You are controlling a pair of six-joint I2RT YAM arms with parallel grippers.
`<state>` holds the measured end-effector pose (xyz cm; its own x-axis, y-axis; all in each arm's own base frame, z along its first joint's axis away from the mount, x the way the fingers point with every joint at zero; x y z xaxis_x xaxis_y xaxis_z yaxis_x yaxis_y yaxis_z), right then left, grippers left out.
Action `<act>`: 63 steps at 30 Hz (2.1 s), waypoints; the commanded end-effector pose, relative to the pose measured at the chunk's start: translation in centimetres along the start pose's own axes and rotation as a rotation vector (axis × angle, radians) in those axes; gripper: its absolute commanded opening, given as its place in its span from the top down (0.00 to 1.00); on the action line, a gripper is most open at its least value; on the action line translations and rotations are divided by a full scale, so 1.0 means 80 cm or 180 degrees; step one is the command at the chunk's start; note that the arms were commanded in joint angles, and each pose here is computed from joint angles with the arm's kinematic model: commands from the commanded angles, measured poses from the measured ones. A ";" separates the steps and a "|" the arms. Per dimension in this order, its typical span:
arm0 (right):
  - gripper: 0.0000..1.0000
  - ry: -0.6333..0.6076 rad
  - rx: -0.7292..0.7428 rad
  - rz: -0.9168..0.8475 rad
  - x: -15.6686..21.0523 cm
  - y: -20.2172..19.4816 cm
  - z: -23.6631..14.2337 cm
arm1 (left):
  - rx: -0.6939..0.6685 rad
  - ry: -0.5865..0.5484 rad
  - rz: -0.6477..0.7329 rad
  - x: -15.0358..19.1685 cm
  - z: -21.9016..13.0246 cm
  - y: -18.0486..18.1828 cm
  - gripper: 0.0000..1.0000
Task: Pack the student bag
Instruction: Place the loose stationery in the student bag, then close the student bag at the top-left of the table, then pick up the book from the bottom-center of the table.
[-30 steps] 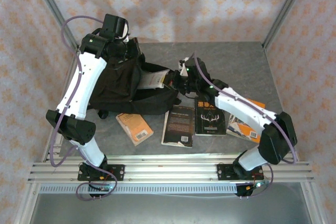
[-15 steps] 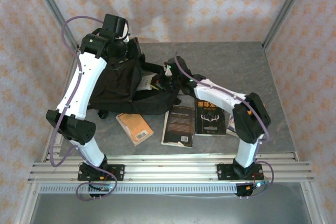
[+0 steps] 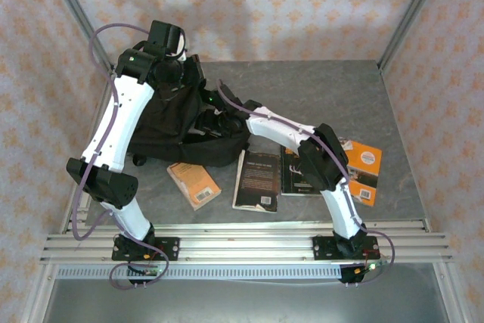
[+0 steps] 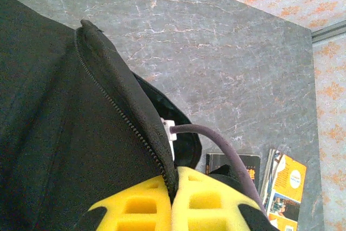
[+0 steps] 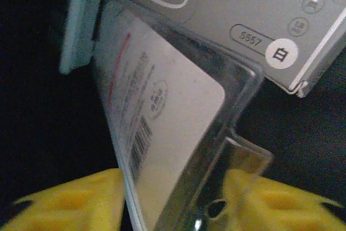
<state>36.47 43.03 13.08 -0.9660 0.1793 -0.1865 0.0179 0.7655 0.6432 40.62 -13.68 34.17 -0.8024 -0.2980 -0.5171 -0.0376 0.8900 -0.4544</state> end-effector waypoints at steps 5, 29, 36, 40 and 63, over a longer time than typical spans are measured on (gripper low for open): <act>0.26 -0.0598 0.0436 -0.0355 -0.025 -0.017 -0.096 | -0.0006 -0.0255 0.0029 -0.018 -0.007 -0.004 1.00; 0.25 -0.0599 0.0601 -0.1385 0.067 -0.077 -0.199 | -0.1029 -0.1358 -0.0583 -0.121 -0.036 0.105 0.87; 0.25 -0.0641 0.0693 -0.1263 0.087 -0.109 -0.208 | -0.1108 -0.1573 -0.0567 -0.140 -0.068 0.108 0.90; 0.25 -0.0587 0.0684 -0.1242 0.091 -0.111 -0.205 | -0.0870 -0.1302 -0.0614 -0.125 -0.032 0.102 0.86; 0.32 0.0338 0.0594 -0.1212 0.126 -0.078 -0.080 | -0.0720 0.0276 -0.1232 0.266 0.030 0.191 0.47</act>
<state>24.78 35.06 12.97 -0.9183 -0.2026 -0.3402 -0.3314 0.8634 0.3803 26.48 -7.44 19.36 -0.7479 -0.5374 -0.3898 -0.3629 0.8226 -0.4378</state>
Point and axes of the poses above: each hand's point on the last joint's axis, 136 mm out from that joint toward the fingers, its own z axis out along the fingers, its own y axis along the line the jaws close on, x = y × z, the point moved 1 cm from there along -z, back along the fingers, and after that the axes turned 4 degrees about z, right-handed, at the moved point
